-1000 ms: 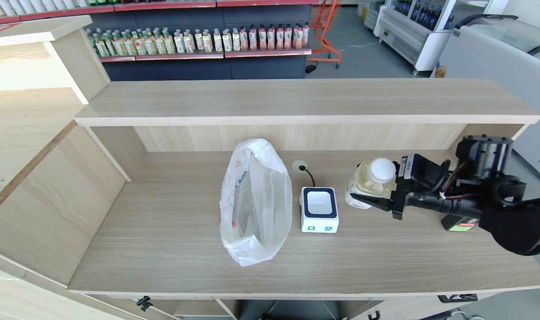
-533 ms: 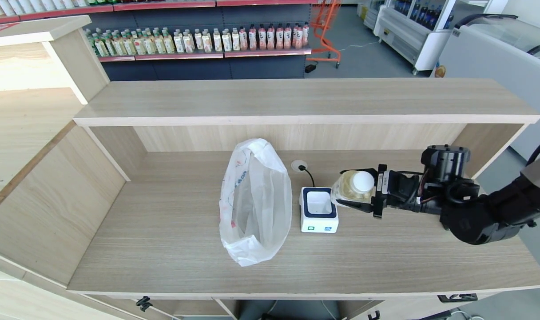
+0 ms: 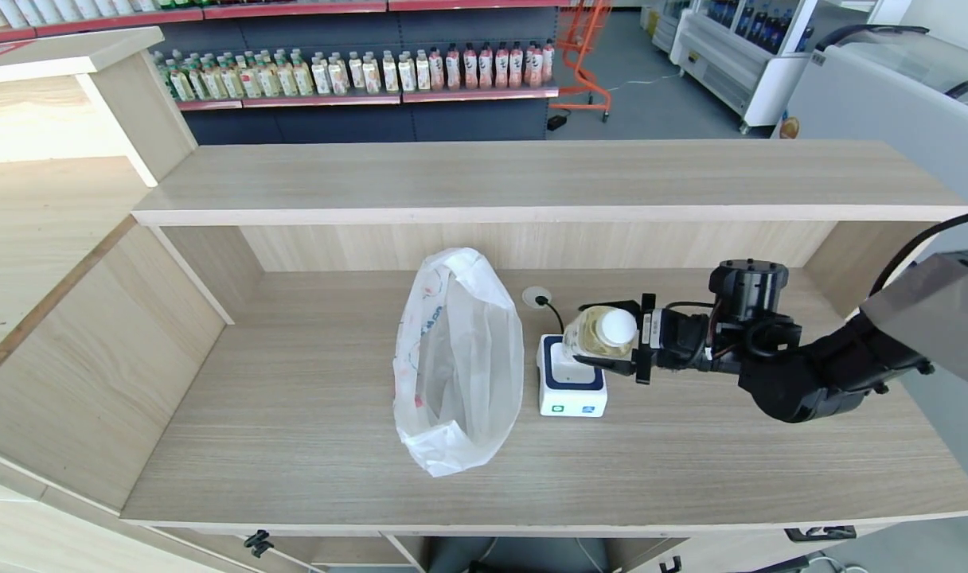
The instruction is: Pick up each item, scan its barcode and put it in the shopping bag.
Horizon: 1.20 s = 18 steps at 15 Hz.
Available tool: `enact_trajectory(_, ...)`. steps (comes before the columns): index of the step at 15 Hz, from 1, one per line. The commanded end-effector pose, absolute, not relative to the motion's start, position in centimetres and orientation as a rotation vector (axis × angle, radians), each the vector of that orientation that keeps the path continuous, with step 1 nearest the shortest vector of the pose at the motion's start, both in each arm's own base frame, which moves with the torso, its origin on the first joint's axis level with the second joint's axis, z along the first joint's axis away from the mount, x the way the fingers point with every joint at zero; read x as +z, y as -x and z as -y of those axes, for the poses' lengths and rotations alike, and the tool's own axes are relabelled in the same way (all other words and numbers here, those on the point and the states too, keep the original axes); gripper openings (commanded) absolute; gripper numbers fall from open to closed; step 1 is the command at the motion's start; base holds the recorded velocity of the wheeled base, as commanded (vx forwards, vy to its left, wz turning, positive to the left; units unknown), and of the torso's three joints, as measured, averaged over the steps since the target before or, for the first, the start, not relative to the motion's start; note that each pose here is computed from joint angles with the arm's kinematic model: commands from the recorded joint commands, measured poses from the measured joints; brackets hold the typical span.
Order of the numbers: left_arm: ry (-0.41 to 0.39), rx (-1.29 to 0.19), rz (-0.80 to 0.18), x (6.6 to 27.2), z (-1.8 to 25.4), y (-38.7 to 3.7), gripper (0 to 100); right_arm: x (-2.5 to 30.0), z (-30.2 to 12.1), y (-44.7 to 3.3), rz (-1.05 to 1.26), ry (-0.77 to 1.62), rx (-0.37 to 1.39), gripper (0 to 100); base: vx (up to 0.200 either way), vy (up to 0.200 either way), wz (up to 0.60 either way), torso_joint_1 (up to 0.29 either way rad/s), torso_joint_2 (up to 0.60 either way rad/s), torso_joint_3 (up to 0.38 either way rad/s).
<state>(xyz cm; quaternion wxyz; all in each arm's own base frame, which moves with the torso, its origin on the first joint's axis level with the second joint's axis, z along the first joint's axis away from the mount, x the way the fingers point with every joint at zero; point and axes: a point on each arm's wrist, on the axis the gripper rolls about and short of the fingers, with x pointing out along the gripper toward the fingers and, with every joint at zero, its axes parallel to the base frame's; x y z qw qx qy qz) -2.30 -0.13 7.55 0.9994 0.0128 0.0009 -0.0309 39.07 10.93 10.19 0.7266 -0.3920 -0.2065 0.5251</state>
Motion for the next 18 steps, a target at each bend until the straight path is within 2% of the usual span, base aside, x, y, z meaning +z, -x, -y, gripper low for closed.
enact_trajectory(1, -0.026, -0.061, -0.002, 7.5, 0.1, 2.3, 100, 9.3, -11.4, -39.8, 0.459, 0.864, 1.171, 0, 0.0, 0.0, 0.0, 0.0, 0.0, 0.0)
enact_trajectory(6, -0.026, -0.061, -0.002, 7.5, 0.1, 2.3, 100, 7.9, -12.4, -40.4, 0.495, 0.868, 1.192, 0, 0.0, 0.0, 0.0, 0.0, 0.0, 0.0)
enact_trajectory(10, -0.026, -0.061, -0.004, 7.5, 0.1, 2.3, 100, 8.5, -12.1, -40.4, 0.503, 0.866, 1.185, 0, 0.0, 0.0, 0.0, 0.0, 0.0, 0.0)
enact_trajectory(13, -0.026, -0.061, -0.002, 7.5, 0.1, 2.3, 100, 13.4, -9.5, -38.9, 0.443, 0.718, 1.141, 0, 0.0, 0.0, 0.0, 0.0, 0.0, 0.0)
enact_trajectory(15, -0.026, -0.061, -0.002, 7.5, 0.1, 2.3, 100, 16.1, -7.8, -37.0, 0.309, 0.515, 1.093, 0, 0.0, 0.0, 0.0, 0.0, 0.0, 0.0)
enact_trajectory(18, -0.026, -0.061, -0.002, 7.5, 0.1, 2.3, 100, 18.5, -9.5, -35.6, 0.162, 0.25, 0.948, 0, 0.0, 0.0, 0.0, 0.0, 0.0, 0.0)
